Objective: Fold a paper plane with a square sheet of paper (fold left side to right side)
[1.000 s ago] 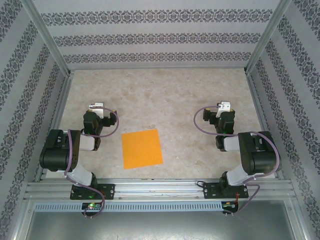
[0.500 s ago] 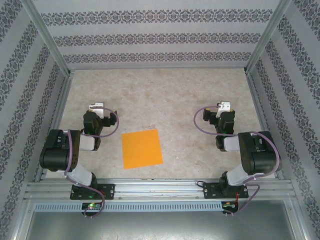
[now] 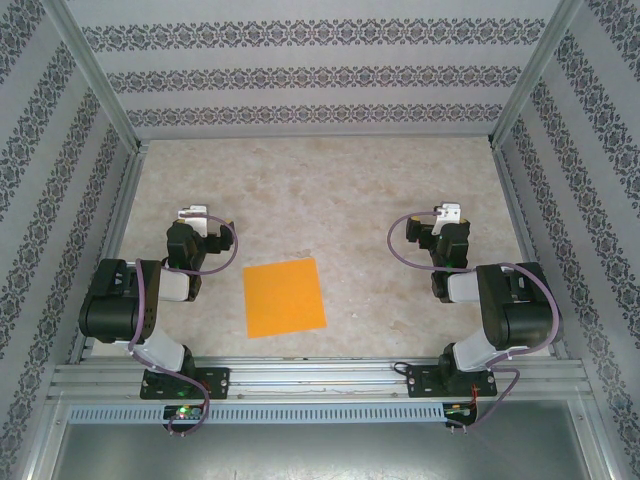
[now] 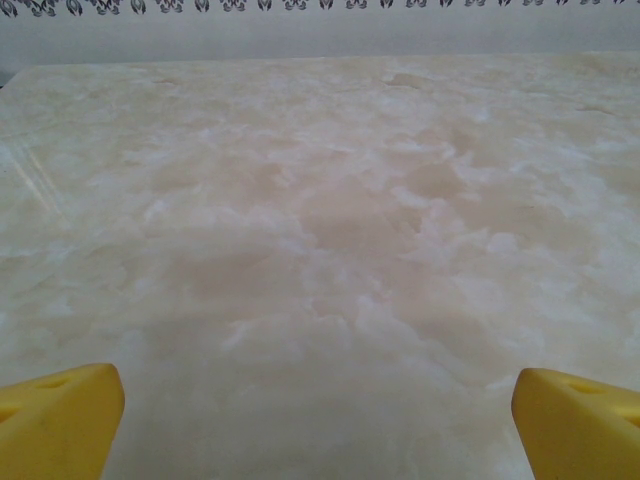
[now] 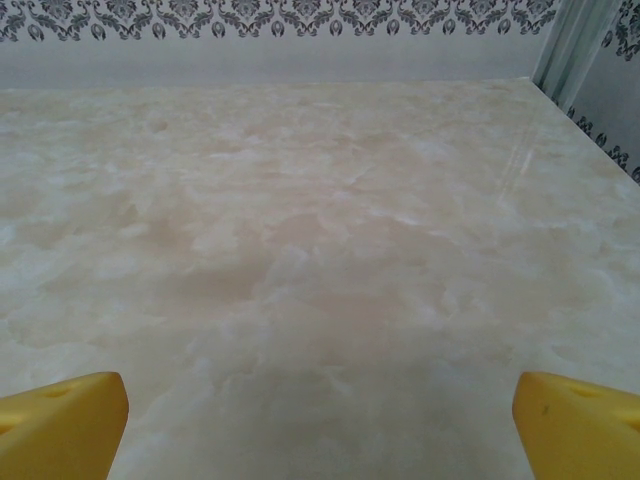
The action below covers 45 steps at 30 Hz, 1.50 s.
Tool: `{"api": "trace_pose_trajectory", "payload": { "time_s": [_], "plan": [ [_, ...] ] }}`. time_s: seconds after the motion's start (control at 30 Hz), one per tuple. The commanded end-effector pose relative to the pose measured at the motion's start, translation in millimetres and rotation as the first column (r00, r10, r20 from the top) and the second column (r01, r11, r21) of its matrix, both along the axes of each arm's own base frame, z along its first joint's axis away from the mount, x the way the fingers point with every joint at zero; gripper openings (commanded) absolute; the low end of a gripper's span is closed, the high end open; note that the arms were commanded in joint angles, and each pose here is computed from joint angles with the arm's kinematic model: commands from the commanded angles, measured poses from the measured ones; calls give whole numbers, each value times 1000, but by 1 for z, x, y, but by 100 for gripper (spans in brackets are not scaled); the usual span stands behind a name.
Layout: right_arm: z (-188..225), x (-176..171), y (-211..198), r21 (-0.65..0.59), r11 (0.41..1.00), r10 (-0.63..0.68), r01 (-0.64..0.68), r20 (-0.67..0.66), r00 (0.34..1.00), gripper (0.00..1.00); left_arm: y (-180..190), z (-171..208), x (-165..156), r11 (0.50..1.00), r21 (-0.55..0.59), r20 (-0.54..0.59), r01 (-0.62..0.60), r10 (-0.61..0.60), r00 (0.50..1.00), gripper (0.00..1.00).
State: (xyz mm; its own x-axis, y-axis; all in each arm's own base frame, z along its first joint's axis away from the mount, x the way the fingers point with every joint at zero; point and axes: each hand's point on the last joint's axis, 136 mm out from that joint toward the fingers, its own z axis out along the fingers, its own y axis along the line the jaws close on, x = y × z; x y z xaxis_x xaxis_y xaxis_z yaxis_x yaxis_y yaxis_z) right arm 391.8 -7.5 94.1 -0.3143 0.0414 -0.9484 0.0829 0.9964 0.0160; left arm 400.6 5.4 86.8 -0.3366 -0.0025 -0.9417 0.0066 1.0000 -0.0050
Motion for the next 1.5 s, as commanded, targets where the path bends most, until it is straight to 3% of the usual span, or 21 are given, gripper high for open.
{"api": "trace_pose_trajectory", "payload": {
  "time_s": [0.0, 0.2, 0.33, 0.43, 0.5, 0.6, 0.7, 0.83, 1.07, 1.23, 1.33, 1.47],
  "plan": [
    [21, 2, -4, 29, 1000, 1, -3, 60, 998, 98, 4, 6, -2, 1000, -16, 30, -19, 19, 999, 100],
    [56, -25, -9, 72, 997, -40, 33, 88, 995, 98, 16, 56, -23, 994, -30, 75, -104, 106, 992, 100],
    [74, -34, 6, 203, 979, 4, -9, 28, 1000, 98, 7, 90, -34, 966, -225, -21, -126, 125, 992, 100],
    [76, -45, 27, 359, 932, 74, -45, -68, 995, 98, -25, 99, -44, 904, -426, -100, -44, 1, 995, 100],
    [78, -53, 46, 457, 884, 158, -94, -104, 982, 98, -55, 91, -57, 829, -559, -187, 5, -132, 974, 99],
    [75, -66, 67, 567, 814, 249, -127, -143, 958, 98, -97, 66, -88, 736, -677, -323, 5, -304, 896, 92],
    [70, -73, 80, 626, 768, 302, -133, -172, 938, 98, -137, 45, -121, 707, -707, -416, 15, -434, 799, 87],
    [66, -79, 87, 640, 757, 328, -131, -199, 924, 98, -177, 21, -143, 703, -710, -482, 29, -517, 707, 79],
    [69, -81, 85, 603, 788, 311, -119, -223, 924, 98, -219, -34, -136, 712, -702, -577, -16, -555, 599, 59],
    [69, -86, 82, 586, 803, 295, -107, -236, 926, 98, -226, -60, -129, 747, -661, -627, -67, -502, 595, 55],
    [67, -90, 79, 578, 810, 278, -96, -234, 932, 98, -225, -73, -131, 781, -620, -671, -77, -477, 567, 52],
    [67, -92, 76, 559, 824, 268, -95, -237, 934, 98, -233, -78, -123, 784, -617, -674, -68, -482, 560, 50]
  ]
}}
